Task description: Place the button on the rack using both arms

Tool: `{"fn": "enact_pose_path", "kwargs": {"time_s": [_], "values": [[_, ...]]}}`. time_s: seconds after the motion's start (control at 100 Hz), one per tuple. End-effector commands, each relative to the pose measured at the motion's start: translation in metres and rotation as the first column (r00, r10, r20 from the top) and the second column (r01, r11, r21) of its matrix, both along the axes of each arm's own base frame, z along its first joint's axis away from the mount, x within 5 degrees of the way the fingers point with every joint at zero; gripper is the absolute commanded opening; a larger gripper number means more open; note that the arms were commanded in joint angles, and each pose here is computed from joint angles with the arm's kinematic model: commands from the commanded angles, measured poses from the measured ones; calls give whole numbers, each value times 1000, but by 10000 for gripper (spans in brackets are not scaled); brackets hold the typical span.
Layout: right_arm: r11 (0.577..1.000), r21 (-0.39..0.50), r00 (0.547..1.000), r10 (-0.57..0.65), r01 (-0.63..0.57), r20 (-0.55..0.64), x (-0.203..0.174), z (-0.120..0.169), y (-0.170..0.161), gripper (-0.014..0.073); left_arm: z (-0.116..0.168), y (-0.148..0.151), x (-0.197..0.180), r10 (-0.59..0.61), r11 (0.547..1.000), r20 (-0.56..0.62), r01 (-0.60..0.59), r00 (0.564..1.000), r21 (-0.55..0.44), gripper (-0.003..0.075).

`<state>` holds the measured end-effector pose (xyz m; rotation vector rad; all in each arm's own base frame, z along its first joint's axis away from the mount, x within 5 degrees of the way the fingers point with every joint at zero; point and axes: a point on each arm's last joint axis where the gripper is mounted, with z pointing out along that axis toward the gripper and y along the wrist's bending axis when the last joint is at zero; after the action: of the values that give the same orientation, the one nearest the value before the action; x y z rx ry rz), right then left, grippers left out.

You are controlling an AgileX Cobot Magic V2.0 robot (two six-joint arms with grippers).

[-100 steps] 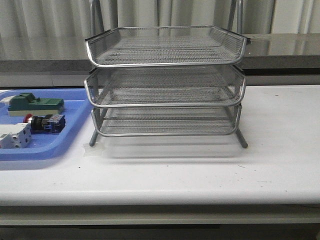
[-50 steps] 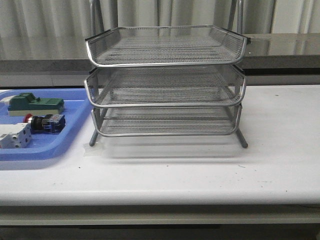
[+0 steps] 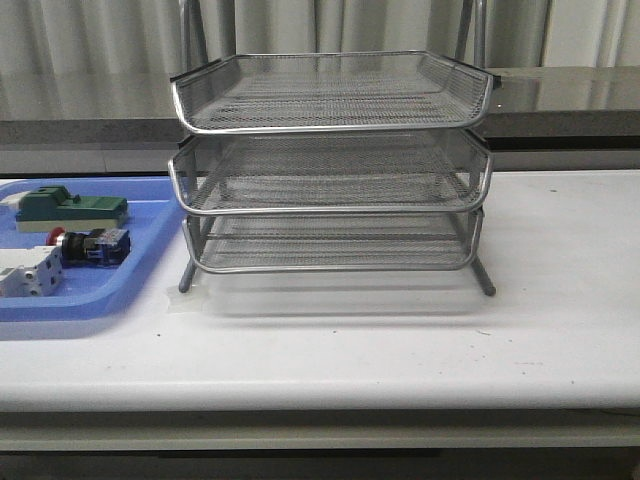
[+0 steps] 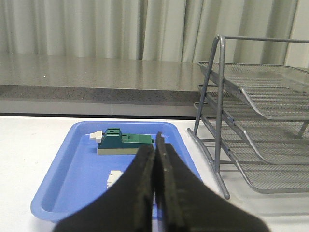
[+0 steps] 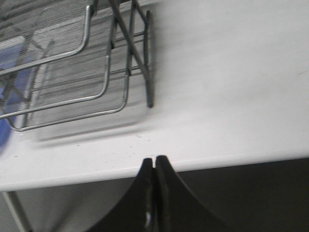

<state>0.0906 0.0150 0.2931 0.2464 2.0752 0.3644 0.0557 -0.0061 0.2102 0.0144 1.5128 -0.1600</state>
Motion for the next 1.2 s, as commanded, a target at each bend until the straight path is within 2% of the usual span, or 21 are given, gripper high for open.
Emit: {"fn": "enact_pose_path", "kwargs": {"time_s": [0.0,0.16,0.33,0.43,0.58,0.65,1.19], "values": [[991,137,997,-11,2,70,12,17,5,-60,-5,0,-1,-2,1000,74,3,997,-19,-20],[960,280,998,-34,17,58,25,17,10,-60,-5,0,-1,-2,1000,74,3,997,-19,-20],[945,324,999,-51,43,15,40,12,11,-27,-5,0,-1,-2,1000,74,3,997,-19,-20],[932,357,998,-62,64,-17,48,8,12,81,-5,0,-1,-2,1000,74,3,997,-19,-20],[917,390,996,-75,85,-43,63,3,14,330,-5,0,-1,-2,1000,74,3,997,-19,-20],[919,384,996,-73,86,-50,72,-2,16,387,-5,0,-1,-2,1000,74,3,997,-19,-20],[960,281,979,59,-2,-194,169,-35,66,391,-5,0,-1,-2,1000,74,3,997,-19,-20]]}}
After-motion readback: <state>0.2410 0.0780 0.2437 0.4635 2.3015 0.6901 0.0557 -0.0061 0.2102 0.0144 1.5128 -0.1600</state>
